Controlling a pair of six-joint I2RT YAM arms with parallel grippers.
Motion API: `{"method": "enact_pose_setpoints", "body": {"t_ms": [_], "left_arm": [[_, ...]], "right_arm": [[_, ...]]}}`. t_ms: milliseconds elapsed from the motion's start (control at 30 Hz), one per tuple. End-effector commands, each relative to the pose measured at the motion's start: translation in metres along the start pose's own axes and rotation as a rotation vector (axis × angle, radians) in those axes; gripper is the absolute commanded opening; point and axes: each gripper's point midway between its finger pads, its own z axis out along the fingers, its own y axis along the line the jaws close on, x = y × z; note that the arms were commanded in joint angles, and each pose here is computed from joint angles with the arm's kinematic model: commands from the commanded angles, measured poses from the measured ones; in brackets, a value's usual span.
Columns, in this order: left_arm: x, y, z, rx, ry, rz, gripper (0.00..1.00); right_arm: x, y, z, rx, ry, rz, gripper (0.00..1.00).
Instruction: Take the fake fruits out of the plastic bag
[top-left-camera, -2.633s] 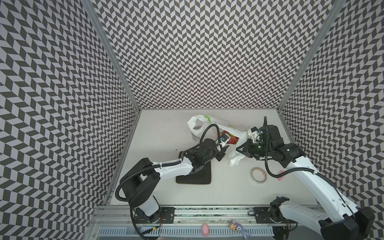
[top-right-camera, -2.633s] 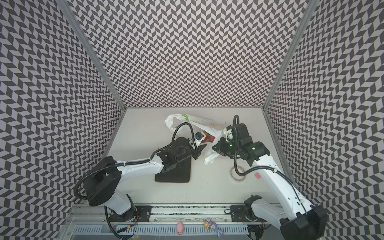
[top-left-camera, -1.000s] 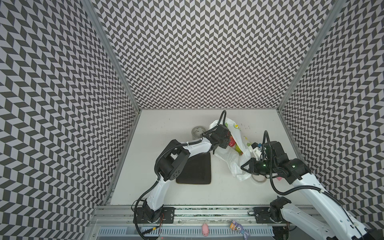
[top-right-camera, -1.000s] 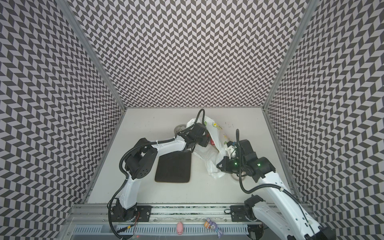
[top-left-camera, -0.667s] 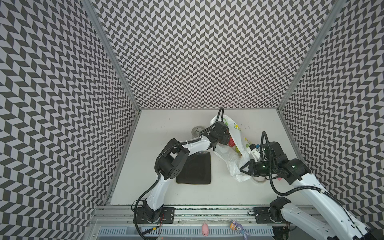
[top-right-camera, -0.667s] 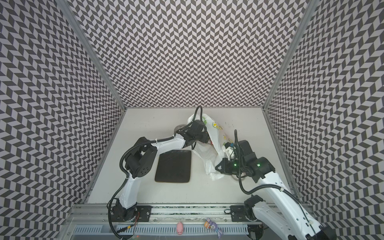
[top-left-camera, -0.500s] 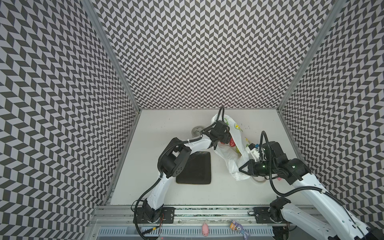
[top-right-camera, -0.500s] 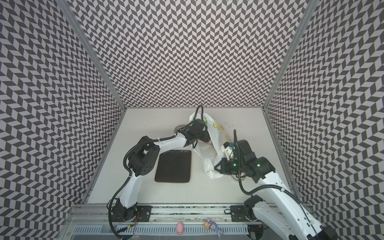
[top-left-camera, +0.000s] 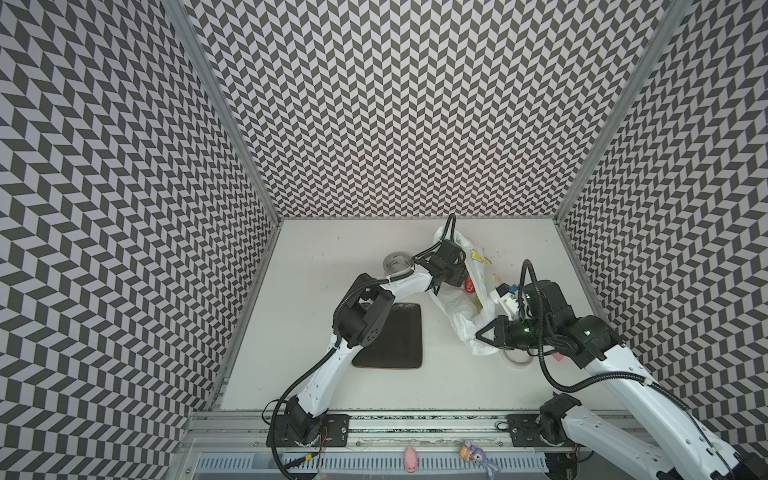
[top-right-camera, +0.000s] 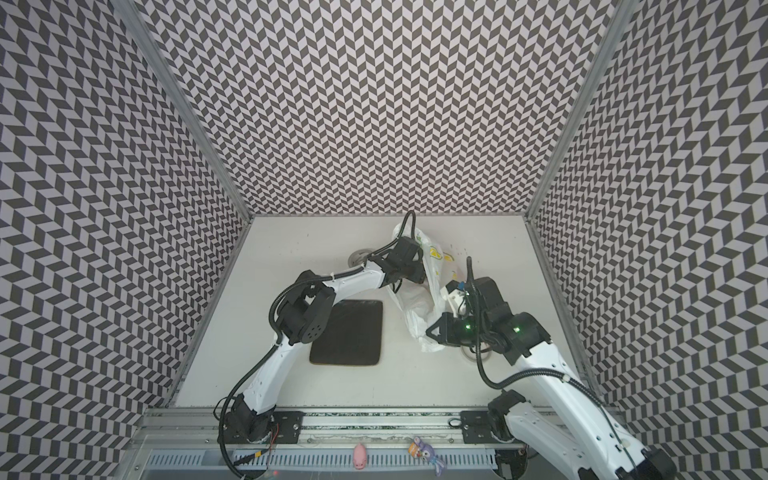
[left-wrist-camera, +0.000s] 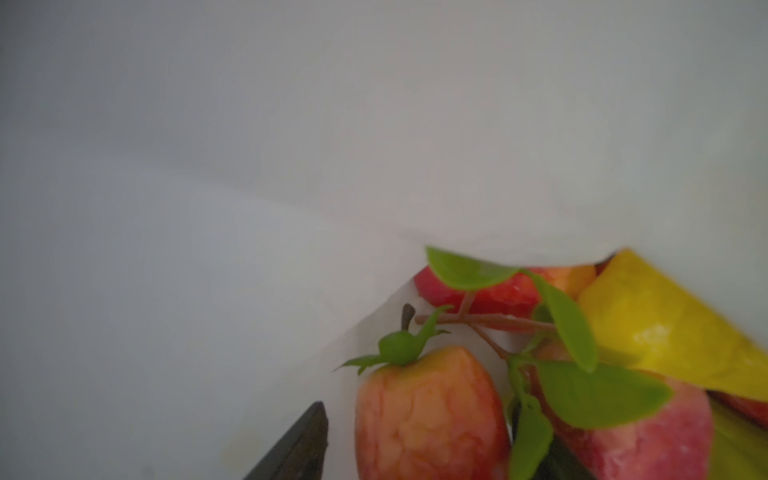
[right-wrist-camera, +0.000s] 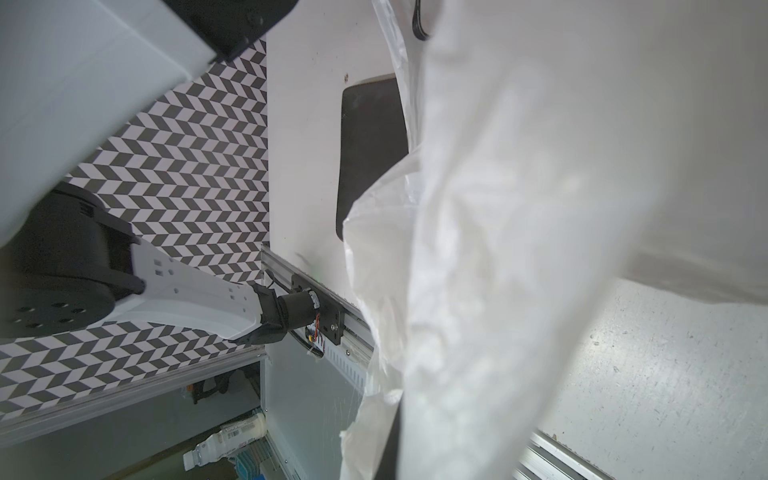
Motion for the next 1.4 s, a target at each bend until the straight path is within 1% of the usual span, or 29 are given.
{"method": "enact_pose_setpoints", "body": {"t_ms": [0,233,333,467,567,600,767,867,967,1033,1133,1267,1367], "left_arm": [[0.012,0.017,0.009,-0.029,0.057,-0.060,0.63],[0.002,0.019,0.002,-0.024,0.035,-0.059,0.44],[-0.017,0.014,-0.012,-0.001,-0.015,-0.053,0.36],[-0.051,0.002,-0.049,0.064,-0.151,-0.044,0.26],[-0.066,-0.004,-0.078,0.106,-0.247,-0.033,0.24],[-0.069,-0.006,-0.087,0.117,-0.261,-0.027,0.24],[-0.063,-0.015,-0.112,0.180,-0.282,0.006,0.23],[-0.055,-0.023,-0.124,0.234,-0.289,0.041,0.23],[-0.044,-0.027,-0.128,0.258,-0.284,0.090,0.23],[-0.036,-0.026,-0.125,0.250,-0.268,0.122,0.23],[-0.019,-0.022,-0.114,0.221,-0.215,0.176,0.21],[-0.003,-0.018,-0.106,0.195,-0.181,0.227,0.20],[0.003,-0.017,-0.102,0.174,-0.170,0.276,0.19]], "right_arm": [[-0.003,0.010,-0.005,-0.013,-0.009,-0.015,0.00],[-0.010,-0.012,-0.004,0.101,-0.054,0.048,0.00],[-0.018,-0.022,-0.002,0.152,-0.088,0.088,0.00],[-0.032,-0.026,0.001,0.198,-0.118,0.098,0.00],[-0.043,-0.026,0.003,0.221,-0.130,0.093,0.00],[-0.047,-0.025,0.004,0.218,-0.137,0.093,0.00],[-0.065,-0.011,0.006,0.174,-0.180,0.080,0.00],[-0.078,0.007,0.006,0.109,-0.202,0.060,0.00],[-0.093,0.028,0.003,0.030,-0.239,0.031,0.00],[-0.105,0.044,-0.001,-0.030,-0.279,0.000,0.00],[-0.125,0.066,-0.014,-0.094,-0.361,-0.040,0.00],[-0.149,0.078,-0.032,-0.125,-0.473,-0.070,0.00],[-0.166,0.077,-0.042,-0.102,-0.539,-0.095,0.00]]}}
